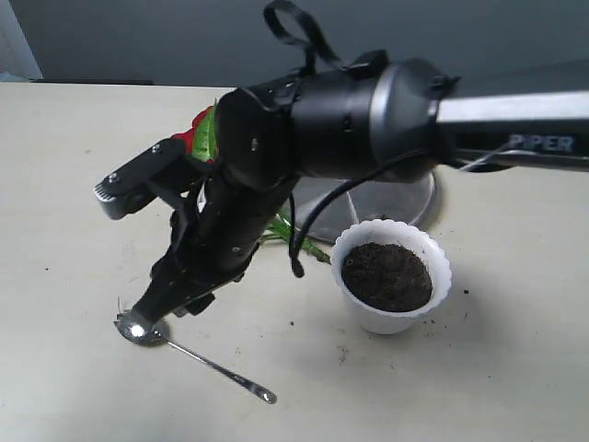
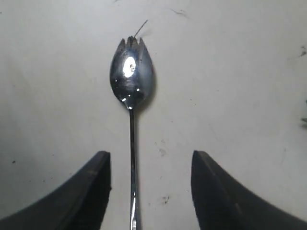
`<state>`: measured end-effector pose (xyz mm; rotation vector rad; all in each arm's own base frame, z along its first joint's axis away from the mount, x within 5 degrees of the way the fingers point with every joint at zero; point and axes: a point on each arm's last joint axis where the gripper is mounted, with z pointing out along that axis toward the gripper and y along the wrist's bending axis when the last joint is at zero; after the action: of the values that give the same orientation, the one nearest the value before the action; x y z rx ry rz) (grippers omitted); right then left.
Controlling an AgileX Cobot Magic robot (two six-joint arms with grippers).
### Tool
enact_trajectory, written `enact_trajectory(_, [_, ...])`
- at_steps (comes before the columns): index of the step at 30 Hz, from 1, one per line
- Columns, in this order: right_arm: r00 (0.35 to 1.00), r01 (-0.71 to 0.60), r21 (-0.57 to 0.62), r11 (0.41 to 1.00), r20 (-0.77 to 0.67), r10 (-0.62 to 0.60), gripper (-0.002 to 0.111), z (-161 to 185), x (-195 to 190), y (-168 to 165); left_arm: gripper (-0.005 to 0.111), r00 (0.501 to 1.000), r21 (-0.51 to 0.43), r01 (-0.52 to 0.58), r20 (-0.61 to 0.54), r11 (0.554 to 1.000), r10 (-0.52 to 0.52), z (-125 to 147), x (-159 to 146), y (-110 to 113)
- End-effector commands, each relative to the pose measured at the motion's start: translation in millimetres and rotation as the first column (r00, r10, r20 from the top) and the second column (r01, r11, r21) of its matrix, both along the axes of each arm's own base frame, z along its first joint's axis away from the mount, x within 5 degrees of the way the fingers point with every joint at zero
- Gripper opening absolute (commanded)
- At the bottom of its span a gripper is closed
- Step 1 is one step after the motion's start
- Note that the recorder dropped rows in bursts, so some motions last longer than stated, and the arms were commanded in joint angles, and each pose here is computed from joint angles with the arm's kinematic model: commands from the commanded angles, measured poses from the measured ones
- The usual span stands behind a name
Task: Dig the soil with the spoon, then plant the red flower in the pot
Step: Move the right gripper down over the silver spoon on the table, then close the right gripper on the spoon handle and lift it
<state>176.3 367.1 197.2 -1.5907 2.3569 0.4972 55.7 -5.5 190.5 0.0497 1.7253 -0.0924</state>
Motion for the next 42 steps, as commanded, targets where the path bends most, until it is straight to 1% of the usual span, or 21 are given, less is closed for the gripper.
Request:
enact_trajectory(1, [0.999,-0.039,-0.037,0.999,0.002,0.039,0.050,-17,0,15,0.000,1.000,-0.009,0.003,0.017,1.000,-0.003,2,0,0])
enact_trajectory(7, [0.998,-0.061,-0.126,0.990,-0.035,0.057,0.050,-47,0,18,0.000,1.000,-0.009,0.003,0.017,1.000,-0.003,2,0,0])
enact_trajectory(10, [0.997,-0.064,-0.150,0.987,-0.054,0.056,0.050,-56,-1,18,0.000,1.000,-0.010,0.003,0.015,1.000,-0.003,2,0,0])
enact_trajectory(14, [0.997,-0.062,-0.151,0.987,-0.058,0.054,0.050,-59,-1,18,0.000,1.000,-0.010,0.003,0.015,1.000,-0.003,2,0,0])
enact_trajectory(19, [0.999,-0.048,-0.112,0.993,-0.028,0.045,0.050,-58,2,22,0.000,1.000,-0.010,0.003,0.015,1.000,-0.003,2,0,0])
enact_trajectory(23, [0.999,-0.047,-0.109,0.993,-0.026,0.045,0.050,-58,2,22,0.000,1.000,-0.010,0.007,0.015,1.000,-0.006,2,0,0])
enact_trajectory(25, [0.998,-0.059,-0.107,0.993,-0.014,0.057,0.050,-57,-1,24,0.000,1.000,-0.008,0.013,0.015,1.000,-0.013,2,0,-1])
enact_trajectory(29, [0.992,-0.116,-0.088,0.989,0.046,0.120,0.050,-57,-15,34,0.000,1.000,-0.005,0.013,0.015,1.000,-0.013,2,0,-1])
enact_trajectory(38, [0.991,-0.104,-0.041,0.994,0.081,0.107,0.050,-55,-12,39,0.000,1.000,-0.005,0.013,0.015,1.000,-0.013,2,0,-1])
enact_trajectory(42, [0.992,-0.103,-0.080,0.991,0.057,0.108,0.050,-72,-12,39,0.000,1.000,-0.005,0.013,0.015,1.000,-0.013,2,0,-1])
